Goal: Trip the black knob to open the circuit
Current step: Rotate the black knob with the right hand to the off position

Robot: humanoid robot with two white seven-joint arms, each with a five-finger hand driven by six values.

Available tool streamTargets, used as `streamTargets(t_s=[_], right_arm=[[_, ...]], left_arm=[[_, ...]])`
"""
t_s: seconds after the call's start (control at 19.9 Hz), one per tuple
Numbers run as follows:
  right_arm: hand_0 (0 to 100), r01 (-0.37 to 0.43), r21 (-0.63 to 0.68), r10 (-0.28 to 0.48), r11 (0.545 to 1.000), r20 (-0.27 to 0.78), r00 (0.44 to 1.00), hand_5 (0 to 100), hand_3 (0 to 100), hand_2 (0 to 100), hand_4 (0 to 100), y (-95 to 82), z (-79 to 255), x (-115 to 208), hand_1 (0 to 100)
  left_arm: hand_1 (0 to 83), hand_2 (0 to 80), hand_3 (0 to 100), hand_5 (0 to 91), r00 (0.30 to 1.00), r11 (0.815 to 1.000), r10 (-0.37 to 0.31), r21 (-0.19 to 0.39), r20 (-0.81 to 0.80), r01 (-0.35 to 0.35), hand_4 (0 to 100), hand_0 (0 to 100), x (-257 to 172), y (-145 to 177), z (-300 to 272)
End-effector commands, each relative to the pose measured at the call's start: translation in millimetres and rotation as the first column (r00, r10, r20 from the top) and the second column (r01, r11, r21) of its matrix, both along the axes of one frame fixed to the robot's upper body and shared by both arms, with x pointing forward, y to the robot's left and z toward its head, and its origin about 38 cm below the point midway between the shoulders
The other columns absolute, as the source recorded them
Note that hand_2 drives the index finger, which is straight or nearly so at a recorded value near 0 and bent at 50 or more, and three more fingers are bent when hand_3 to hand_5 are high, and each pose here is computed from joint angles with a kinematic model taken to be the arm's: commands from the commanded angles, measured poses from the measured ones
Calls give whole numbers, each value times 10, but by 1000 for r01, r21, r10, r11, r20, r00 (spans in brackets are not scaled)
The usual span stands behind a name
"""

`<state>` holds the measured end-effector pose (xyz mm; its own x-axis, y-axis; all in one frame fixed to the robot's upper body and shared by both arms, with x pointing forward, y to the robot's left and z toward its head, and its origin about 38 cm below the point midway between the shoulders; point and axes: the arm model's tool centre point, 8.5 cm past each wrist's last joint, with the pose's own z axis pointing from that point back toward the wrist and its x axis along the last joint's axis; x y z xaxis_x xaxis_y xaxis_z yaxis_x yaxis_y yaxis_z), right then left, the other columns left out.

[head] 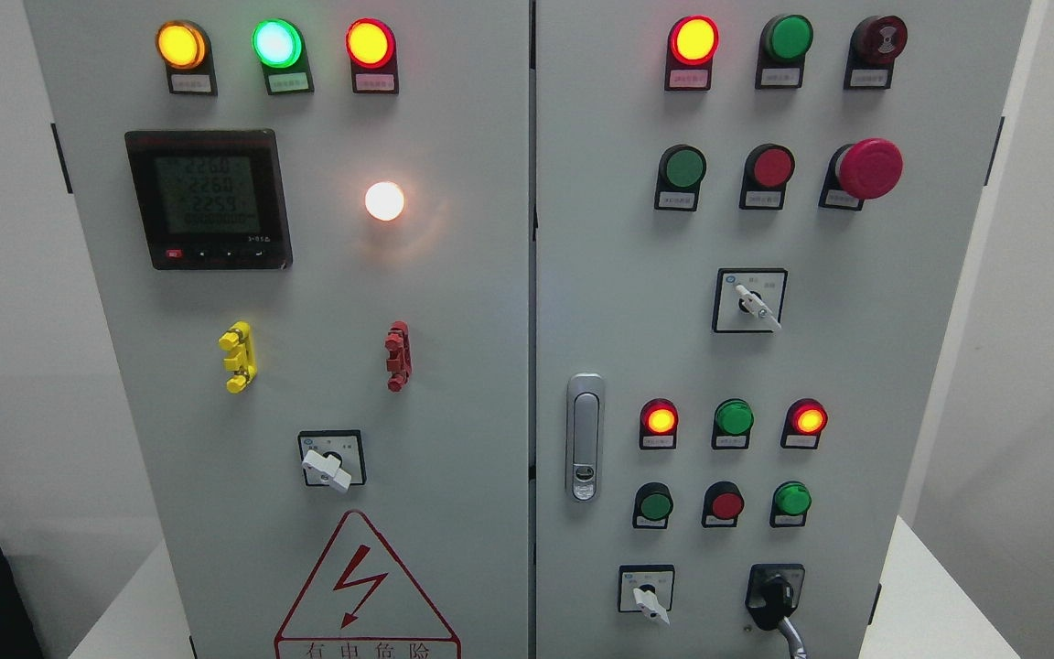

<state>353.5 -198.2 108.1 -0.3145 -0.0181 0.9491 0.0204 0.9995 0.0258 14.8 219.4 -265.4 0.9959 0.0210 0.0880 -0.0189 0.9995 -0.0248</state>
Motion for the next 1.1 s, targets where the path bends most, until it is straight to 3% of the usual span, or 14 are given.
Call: streamTargets(t_s=[0.0,1.05], right_arm=[[796,-61,-1,61,998,74,995,863,1000,0,960,177,214,41,864],[798,-77,-1,76,997,85,993,863,1000,0,961,228,229,32,865]], left_arm=[[389,0,0,0,1000,1000,3,-1,-2,-3,0,120,-2,-5,0],[389,0,0,0,1000,1000,3,-1,0,-3,0,120,-1,-5,0]])
